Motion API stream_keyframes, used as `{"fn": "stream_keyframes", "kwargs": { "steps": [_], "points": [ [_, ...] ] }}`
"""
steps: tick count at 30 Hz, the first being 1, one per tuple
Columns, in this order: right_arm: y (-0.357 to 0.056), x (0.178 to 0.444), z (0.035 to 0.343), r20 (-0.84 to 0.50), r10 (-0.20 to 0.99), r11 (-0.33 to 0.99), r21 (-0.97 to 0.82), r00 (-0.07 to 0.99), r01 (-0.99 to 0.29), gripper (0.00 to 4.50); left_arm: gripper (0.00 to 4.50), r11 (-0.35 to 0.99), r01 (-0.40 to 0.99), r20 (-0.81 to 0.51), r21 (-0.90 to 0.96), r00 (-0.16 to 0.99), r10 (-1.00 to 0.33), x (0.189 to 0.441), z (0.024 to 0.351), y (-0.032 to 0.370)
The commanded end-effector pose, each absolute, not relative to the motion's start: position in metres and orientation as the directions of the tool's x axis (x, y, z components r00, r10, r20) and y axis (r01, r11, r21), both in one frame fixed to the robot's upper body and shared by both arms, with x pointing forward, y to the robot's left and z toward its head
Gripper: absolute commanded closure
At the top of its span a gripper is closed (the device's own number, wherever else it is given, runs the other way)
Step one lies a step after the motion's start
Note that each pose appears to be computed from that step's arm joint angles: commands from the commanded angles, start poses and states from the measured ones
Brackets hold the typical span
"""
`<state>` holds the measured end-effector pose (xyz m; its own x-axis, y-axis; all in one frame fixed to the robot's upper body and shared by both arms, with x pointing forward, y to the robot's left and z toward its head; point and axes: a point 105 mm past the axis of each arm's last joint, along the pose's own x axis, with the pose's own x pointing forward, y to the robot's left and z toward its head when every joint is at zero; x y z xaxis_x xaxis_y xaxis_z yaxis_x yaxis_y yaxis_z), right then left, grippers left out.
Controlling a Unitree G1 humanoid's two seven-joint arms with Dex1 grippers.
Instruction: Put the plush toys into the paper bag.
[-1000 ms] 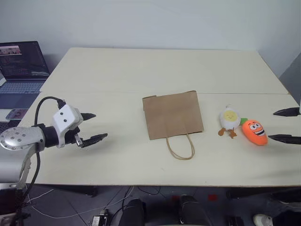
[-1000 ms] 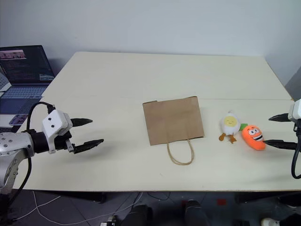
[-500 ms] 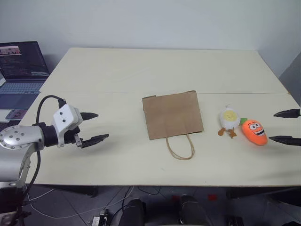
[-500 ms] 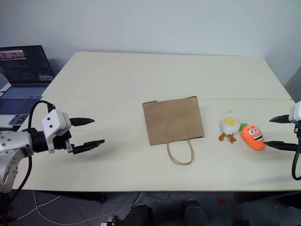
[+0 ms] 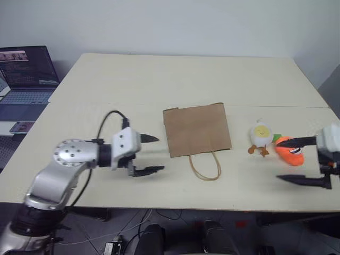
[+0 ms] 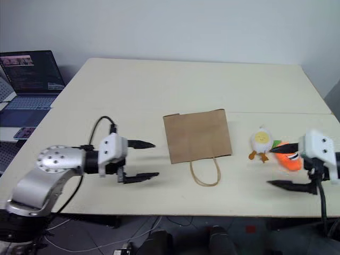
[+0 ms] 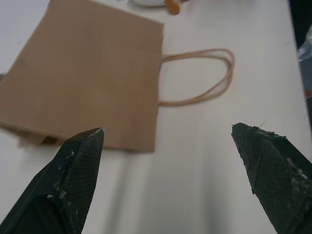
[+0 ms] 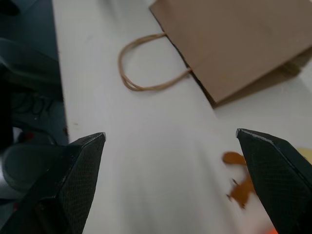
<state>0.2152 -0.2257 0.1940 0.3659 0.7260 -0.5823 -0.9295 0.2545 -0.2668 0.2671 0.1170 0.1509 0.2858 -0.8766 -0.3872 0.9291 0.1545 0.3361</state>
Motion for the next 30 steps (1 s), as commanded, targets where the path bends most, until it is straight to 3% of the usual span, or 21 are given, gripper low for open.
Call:
{"fn": "stream_keyframes", "kwargs": {
  "steps": [1, 6, 12, 30],
  "points": [
    [-0.21, 0.205, 0.203, -0.549, 0.754, 0.241, -0.281, 0.362, -0.929, 0.0, 0.03, 0.077, 0.918, -0.409, 0.389, 0.247, -0.879, 0.267, 0.147, 0.098],
    [-0.185, 0.19, 0.193, -0.519, 0.792, 0.232, -0.232, 0.322, -0.945, 0.0, 0.03, 0.007, 0.914, -0.401, 0.406, 0.185, -0.897, 0.273, 0.135, 0.064],
    [-0.179, 0.189, 0.177, -0.527, 0.756, 0.326, -0.211, 0.388, -0.921, 0.0, 0.03, -0.038, 0.902, -0.395, 0.429, 0.15, -0.906, 0.28, 0.117, 0.033],
    [-0.179, 0.181, 0.176, -0.522, 0.743, 0.362, -0.214, 0.419, -0.907, 0.0, 0.03, -0.099, 0.881, -0.375, 0.462, 0.094, -0.922, 0.288, 0.098, -0.006]
  ]
}}
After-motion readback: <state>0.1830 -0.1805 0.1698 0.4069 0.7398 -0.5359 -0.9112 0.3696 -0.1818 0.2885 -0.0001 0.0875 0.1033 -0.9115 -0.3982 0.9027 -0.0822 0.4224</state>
